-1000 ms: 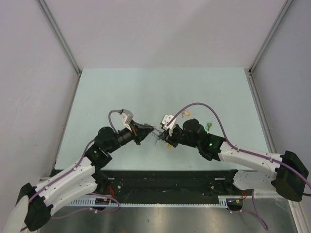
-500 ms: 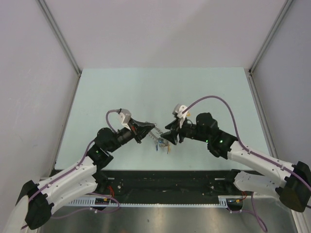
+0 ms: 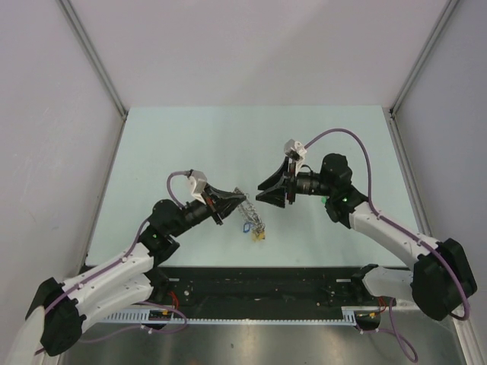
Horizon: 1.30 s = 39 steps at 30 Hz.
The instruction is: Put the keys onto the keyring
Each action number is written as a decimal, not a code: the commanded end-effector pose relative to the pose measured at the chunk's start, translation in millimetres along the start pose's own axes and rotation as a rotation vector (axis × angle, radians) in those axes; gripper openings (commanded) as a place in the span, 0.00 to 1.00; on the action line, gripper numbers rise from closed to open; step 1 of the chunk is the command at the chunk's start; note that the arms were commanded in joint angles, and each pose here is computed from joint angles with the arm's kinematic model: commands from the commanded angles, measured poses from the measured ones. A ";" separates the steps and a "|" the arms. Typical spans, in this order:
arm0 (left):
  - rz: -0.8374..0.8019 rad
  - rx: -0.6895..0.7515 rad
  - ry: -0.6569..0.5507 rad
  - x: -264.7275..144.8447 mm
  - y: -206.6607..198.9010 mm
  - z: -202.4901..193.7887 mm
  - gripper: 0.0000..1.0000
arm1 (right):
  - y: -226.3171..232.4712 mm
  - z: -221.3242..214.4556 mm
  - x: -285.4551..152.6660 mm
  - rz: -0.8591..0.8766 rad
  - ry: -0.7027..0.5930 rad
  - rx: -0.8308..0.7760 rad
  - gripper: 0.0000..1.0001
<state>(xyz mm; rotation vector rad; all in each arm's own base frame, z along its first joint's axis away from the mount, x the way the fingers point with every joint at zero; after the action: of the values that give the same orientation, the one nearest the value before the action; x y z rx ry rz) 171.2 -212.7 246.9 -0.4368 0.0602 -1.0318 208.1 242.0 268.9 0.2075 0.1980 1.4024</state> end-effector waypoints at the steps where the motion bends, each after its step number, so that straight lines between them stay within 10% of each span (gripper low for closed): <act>1: -0.103 0.040 -0.134 6.9 -20.7 40.5 0.01 | 10.8 19.7 7.4 0.170 -0.055 -0.064 0.49; 21: -0.148 0.023 -0.134 10.3 -26.8 43.9 0.00 | 9.3 8.5 25.7 0.287 -0.035 -0.038 0.33; 32: -0.132 0.027 -0.109 7.7 -24.9 40.1 0.00 | 11.6 11.3 23.9 0.278 -0.039 -0.054 0.00; 39: -0.007 0.055 -0.029 -4.1 -13.4 33.8 0.21 | 6.7 12.4 16.3 0.129 0.070 -0.094 0.00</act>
<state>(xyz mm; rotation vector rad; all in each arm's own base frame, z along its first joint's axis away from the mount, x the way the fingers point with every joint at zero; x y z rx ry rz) 165.5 -215.0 251.7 -0.4298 0.0928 -1.0784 202.7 264.4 258.6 0.2120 0.2336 1.6279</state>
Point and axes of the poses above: each gripper's point midway between its finger pads, its own x axis out along the fingers, its own y axis along the line the jaws close on, z = x × y, the point moved 6 cm from there along -x, back along the fingers, and after that the axes turned 3 degrees about -x, right-handed, at the moved point
